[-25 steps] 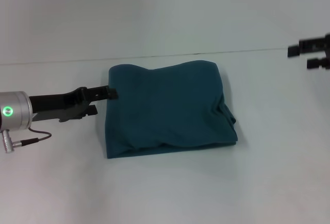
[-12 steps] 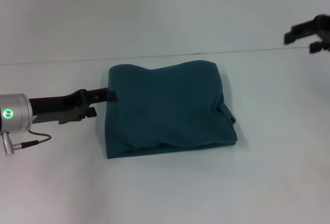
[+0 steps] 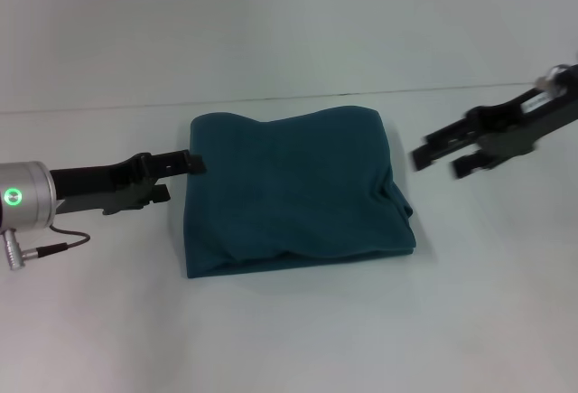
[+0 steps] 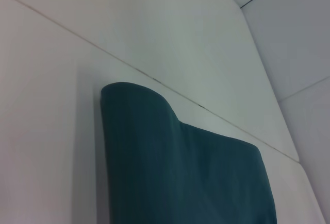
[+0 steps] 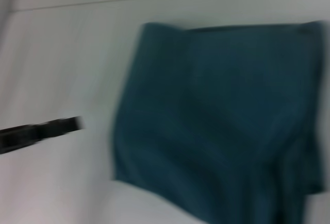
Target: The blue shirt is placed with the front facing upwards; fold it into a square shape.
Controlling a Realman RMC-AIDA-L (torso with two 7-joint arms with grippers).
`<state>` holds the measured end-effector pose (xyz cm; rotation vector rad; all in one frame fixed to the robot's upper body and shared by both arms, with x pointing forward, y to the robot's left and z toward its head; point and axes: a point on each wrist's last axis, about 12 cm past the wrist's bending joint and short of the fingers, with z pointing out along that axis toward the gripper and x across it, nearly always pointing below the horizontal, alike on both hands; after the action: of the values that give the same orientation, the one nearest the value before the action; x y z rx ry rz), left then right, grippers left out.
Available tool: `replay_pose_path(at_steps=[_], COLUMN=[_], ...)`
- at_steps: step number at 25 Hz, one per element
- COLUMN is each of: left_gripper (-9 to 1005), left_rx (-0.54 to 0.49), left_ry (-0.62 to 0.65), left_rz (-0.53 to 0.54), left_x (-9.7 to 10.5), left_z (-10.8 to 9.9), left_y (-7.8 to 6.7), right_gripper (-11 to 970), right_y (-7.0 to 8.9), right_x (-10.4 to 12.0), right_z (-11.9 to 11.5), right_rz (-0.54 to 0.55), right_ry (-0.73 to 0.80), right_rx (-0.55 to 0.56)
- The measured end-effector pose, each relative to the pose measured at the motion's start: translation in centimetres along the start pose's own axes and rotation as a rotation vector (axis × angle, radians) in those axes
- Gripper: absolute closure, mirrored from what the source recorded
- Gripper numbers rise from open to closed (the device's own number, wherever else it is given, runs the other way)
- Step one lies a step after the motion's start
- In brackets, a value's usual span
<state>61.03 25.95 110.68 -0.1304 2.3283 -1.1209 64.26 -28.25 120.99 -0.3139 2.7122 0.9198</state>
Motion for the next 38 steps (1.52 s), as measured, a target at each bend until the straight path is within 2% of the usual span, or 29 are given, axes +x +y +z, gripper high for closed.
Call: replay_pose_path(at_steps=[4, 11, 18, 22, 28, 30, 38], left_gripper=[88, 88, 89, 89, 89, 89, 89], left_rx=[0.000, 0.001, -0.004, -0.005, -0.006, -0.006, -0.014], left_ry=[-0.006, -0.025, -0.041, -0.042, -0.046, -0.046, -0.024], left_rz=[-0.002, -0.006, -0.018, -0.020, -0.022, -0.022, -0.026], left_x=[-0.1, -0.2, -0.2, -0.1, -0.2, -0.2, -0.2], left_z=[0.0, 0.0, -0.2, -0.2, -0.3, -0.3, -0.1], left_y=[0.0, 0.1, 0.4, 0.4, 0.5, 0.5, 0.4], right_gripper=[75, 75, 75, 75, 75, 75, 75], right_y=[0.9, 1.7, 2.2, 1.4, -0.2, -0.5, 0.2], right_x=[0.1, 0.6, 0.9, 1.1, 0.7, 0.5, 0.1], right_z=[2.6, 8.3, 10.3, 10.3, 8.2, 7.4, 4.2], right_rz=[0.011, 0.019, 0.009, 0.016, 0.039, 0.046, 0.035], right_ry=[-0.020, -0.029, 0.007, 0.027, -0.007, -0.034, -0.079], right_rx=[-0.090, -0.046, -0.006, 0.072, 0.178, 0.175, 0.070])
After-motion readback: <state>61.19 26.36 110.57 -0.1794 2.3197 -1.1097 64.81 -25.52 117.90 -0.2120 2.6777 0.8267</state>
